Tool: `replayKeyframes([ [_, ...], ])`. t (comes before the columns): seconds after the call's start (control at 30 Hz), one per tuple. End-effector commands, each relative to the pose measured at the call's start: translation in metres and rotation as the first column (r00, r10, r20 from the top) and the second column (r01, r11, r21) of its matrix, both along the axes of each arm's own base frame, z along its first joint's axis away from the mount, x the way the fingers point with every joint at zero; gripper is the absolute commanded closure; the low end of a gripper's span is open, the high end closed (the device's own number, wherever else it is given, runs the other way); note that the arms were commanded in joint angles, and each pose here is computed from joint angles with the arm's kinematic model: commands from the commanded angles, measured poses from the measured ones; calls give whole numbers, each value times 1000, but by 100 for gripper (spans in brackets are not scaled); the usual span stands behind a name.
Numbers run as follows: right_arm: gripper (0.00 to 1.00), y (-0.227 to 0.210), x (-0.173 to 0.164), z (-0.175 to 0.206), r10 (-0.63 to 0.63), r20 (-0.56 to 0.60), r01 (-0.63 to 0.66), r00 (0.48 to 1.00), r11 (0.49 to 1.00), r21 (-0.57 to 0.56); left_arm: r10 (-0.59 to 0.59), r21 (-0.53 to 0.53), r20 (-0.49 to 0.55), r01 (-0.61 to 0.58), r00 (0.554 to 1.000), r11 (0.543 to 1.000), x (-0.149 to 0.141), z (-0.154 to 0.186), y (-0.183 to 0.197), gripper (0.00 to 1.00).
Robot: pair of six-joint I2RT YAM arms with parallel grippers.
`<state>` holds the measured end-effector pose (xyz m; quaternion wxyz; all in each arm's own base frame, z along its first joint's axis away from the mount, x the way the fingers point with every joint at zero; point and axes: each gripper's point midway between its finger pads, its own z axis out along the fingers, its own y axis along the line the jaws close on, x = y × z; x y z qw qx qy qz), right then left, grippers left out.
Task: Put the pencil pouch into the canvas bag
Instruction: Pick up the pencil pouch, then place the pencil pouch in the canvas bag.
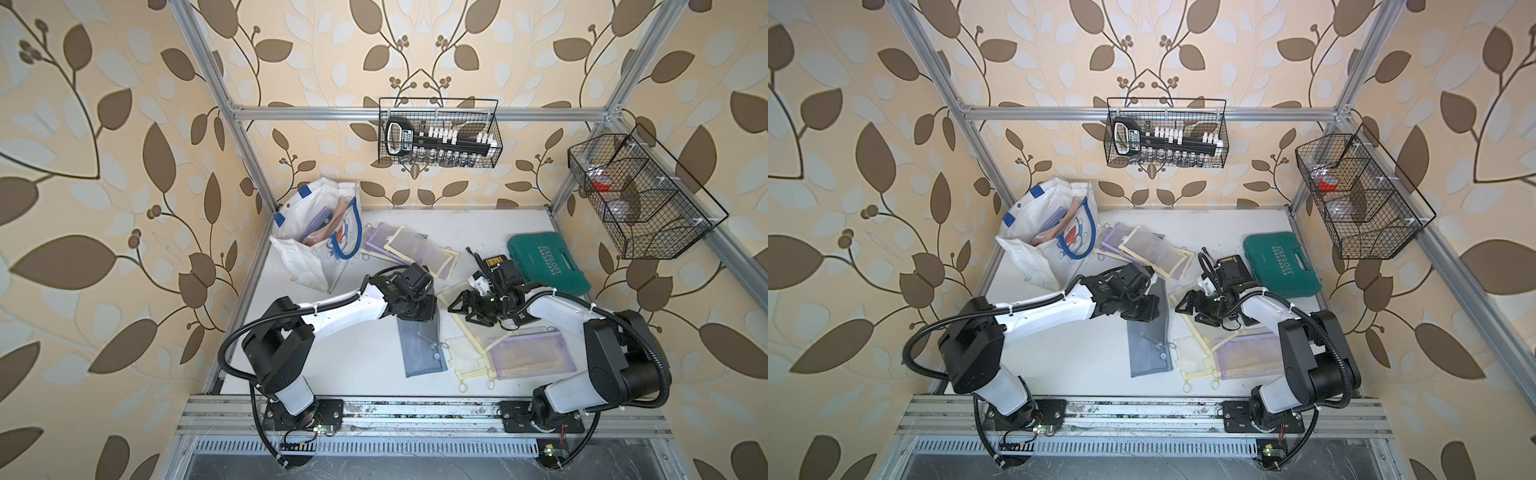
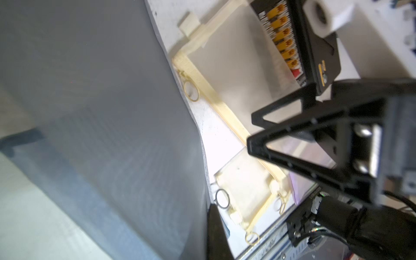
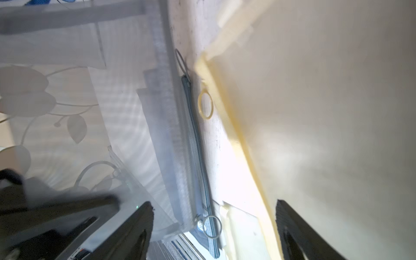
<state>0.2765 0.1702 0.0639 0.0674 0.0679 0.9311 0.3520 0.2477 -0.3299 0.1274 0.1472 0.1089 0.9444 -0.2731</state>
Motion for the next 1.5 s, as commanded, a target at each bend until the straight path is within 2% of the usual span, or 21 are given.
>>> replayKeyframes([
  [0.0, 14, -2, 14, 23, 8, 64, -7, 998, 1000, -22, -68, 83, 106, 59, 992, 995, -1, 40, 25, 100],
  [0.17, 8, -4, 27, 54, 25, 133, -18, 991, 998, -57, -122, 142, 219, 92, 968, 986, 9, 86, 39, 100],
  [0.3, 1, -2, 34, 76, 47, 187, -30, 981, 995, -92, -159, 224, 332, 86, 930, 971, 27, 127, 62, 100],
  [0.4, 0, 3, 38, 95, 75, 237, -46, 969, 991, -125, -160, 295, 418, 34, 894, 955, 51, 161, 95, 100],
  [0.53, 0, 14, 45, 122, 117, 308, -69, 944, 984, -165, -121, 333, 524, -72, 843, 940, 86, 202, 140, 100],
  [0.63, 0, 28, 47, 147, 158, 385, -94, 909, 979, -180, -130, 387, 590, -137, 797, 912, 110, 229, 167, 100],
  [0.77, 1, 53, 45, 188, 204, 532, -130, 822, 976, -173, -122, 439, 638, -229, 761, 869, 144, 252, 204, 100],
  [0.93, 0, 73, 38, 221, 243, 631, -175, 737, 970, -169, -110, 498, 666, -329, 738, 802, 182, 257, 252, 100],
  [1.07, 0, 76, 37, 228, 247, 651, -189, 718, 969, -159, -174, 588, 653, -349, 737, 729, 208, 245, 282, 100],
  [1.2, 0, 77, 38, 228, 249, 652, -195, 717, 968, -156, -262, 699, 608, -349, 750, 625, 227, 226, 306, 100],
  [1.37, 1, 82, 41, 228, 252, 650, -206, 717, 967, -148, -293, 761, 528, -290, 797, 581, 237, 185, 328, 100],
  [1.47, 0, 85, 44, 229, 257, 651, -215, 715, 966, -145, -264, 750, 507, -269, 821, 605, 235, 164, 333, 100],
])
